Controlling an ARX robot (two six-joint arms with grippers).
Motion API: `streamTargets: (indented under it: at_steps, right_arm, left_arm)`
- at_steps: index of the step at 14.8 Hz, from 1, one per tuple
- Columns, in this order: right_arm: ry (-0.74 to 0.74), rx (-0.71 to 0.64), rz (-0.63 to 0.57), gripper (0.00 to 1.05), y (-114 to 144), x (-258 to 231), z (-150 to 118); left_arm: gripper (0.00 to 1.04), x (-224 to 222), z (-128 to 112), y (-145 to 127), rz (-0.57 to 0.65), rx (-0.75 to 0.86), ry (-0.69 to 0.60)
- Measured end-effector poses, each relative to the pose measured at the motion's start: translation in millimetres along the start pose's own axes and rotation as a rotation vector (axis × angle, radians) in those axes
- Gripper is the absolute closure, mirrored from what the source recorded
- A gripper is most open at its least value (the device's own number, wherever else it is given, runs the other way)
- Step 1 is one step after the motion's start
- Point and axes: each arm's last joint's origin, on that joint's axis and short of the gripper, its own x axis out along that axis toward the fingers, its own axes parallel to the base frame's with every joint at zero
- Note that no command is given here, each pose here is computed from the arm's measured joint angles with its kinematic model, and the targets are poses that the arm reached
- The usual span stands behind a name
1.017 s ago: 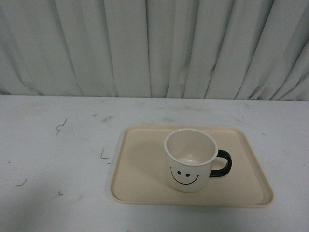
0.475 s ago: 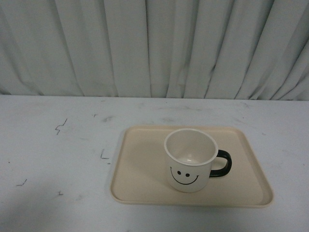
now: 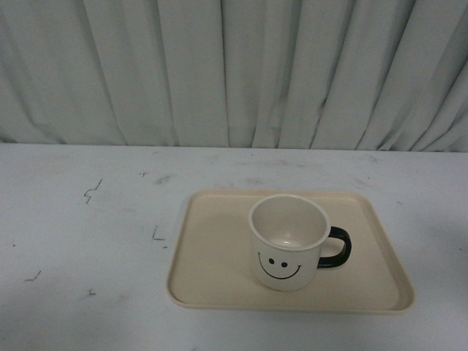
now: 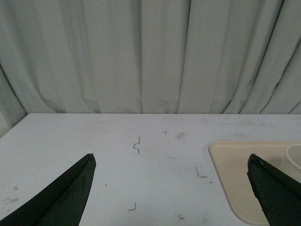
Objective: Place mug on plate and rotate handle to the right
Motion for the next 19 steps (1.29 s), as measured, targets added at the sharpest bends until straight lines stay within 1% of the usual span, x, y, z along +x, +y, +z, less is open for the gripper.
streamTargets:
  at_steps: [1, 3, 5, 7, 9, 10, 13, 14, 15, 19]
  right_arm:
    - [0.107, -0.008, 0.067, 0.06, -2, 30, 15]
    - [0.277, 0.001, 0.142, 0.06, -6, 82, 35]
    - [0.443, 0.035, 0.177, 0.06, -8, 126, 44]
    - [0.533, 0.056, 0.204, 0.06, -8, 164, 49]
    - [0.633, 0.075, 0.230, 0.06, -7, 196, 44]
    - [0.675, 0.075, 0.225, 0.06, -10, 208, 37]
    - [0.737, 0.057, 0.213, 0.06, -15, 231, 19]
    - [0.742, 0.039, 0.208, 0.15, -16, 236, 19]
    - [0.752, 0.023, 0.203, 0.26, -15, 240, 18]
    - [0.821, -0.044, 0.221, 0.75, -16, 251, 13]
  left_arm:
    - [0.07, 0, 0, 0, 0.000, 0.000, 0.000]
    - [0.07, 0, 0, 0, 0.000, 0.000, 0.000]
    - [0.07, 0, 0, 0, 0.000, 0.000, 0.000]
    - [0.07, 0, 0, 0, 0.000, 0.000, 0.000]
    - [0.07, 0, 0, 0, 0.000, 0.000, 0.000]
    - [0.07, 0, 0, 0, 0.000, 0.000, 0.000]
    - [0.07, 0, 0, 0, 0.000, 0.000, 0.000]
    - [0.07, 0, 0, 0, 0.000, 0.000, 0.000]
    - [0.07, 0, 0, 0, 0.000, 0.000, 0.001]
    - [0.07, 0, 0, 0, 0.000, 0.000, 0.001]
